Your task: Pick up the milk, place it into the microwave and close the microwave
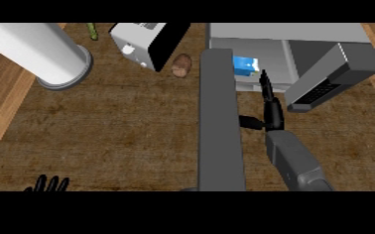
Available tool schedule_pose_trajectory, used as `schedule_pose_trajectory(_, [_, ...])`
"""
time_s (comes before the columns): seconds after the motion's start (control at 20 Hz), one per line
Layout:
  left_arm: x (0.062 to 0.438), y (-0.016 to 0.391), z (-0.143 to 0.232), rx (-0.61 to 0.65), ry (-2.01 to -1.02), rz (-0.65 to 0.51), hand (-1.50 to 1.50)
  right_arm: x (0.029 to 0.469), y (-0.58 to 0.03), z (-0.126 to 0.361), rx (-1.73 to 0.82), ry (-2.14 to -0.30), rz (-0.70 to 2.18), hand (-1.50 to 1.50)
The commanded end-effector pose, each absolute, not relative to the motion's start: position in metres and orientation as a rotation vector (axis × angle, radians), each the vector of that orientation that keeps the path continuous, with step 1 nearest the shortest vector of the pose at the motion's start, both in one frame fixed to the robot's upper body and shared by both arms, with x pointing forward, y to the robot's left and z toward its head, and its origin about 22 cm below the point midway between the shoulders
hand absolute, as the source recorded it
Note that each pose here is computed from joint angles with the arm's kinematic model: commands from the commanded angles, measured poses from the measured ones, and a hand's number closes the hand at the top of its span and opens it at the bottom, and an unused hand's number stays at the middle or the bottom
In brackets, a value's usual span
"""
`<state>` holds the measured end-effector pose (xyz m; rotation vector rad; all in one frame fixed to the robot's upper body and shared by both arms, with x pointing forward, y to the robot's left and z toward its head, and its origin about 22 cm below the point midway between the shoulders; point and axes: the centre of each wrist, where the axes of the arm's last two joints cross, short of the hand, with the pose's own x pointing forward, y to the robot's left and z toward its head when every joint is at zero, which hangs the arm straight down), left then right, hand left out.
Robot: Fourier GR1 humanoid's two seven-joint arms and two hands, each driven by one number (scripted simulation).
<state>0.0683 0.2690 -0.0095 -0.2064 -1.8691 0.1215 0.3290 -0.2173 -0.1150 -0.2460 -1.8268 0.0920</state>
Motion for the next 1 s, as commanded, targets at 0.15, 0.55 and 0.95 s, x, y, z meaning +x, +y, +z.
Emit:
schedule_pose_trajectory(0.15, [0.065, 0.249, -0.018, -0.213, -1.832, 0.059, -1.5, 0.298, -0.226, -0.14, -0.079, -1.859, 0.074, -1.5])
schedule_pose_trajectory(0.55, [0.082, 0.24, -0.02, -0.268, -1.801, 0.033, -1.5, 0.265, -0.27, -0.154, -0.107, -1.843, 0.08, -1.5])
schedule_pose_trajectory(0.95, [0.104, 0.216, -0.03, -0.383, -1.707, -0.196, -1.5, 0.235, -0.331, -0.15, -0.185, -1.861, 0.028, 1.5])
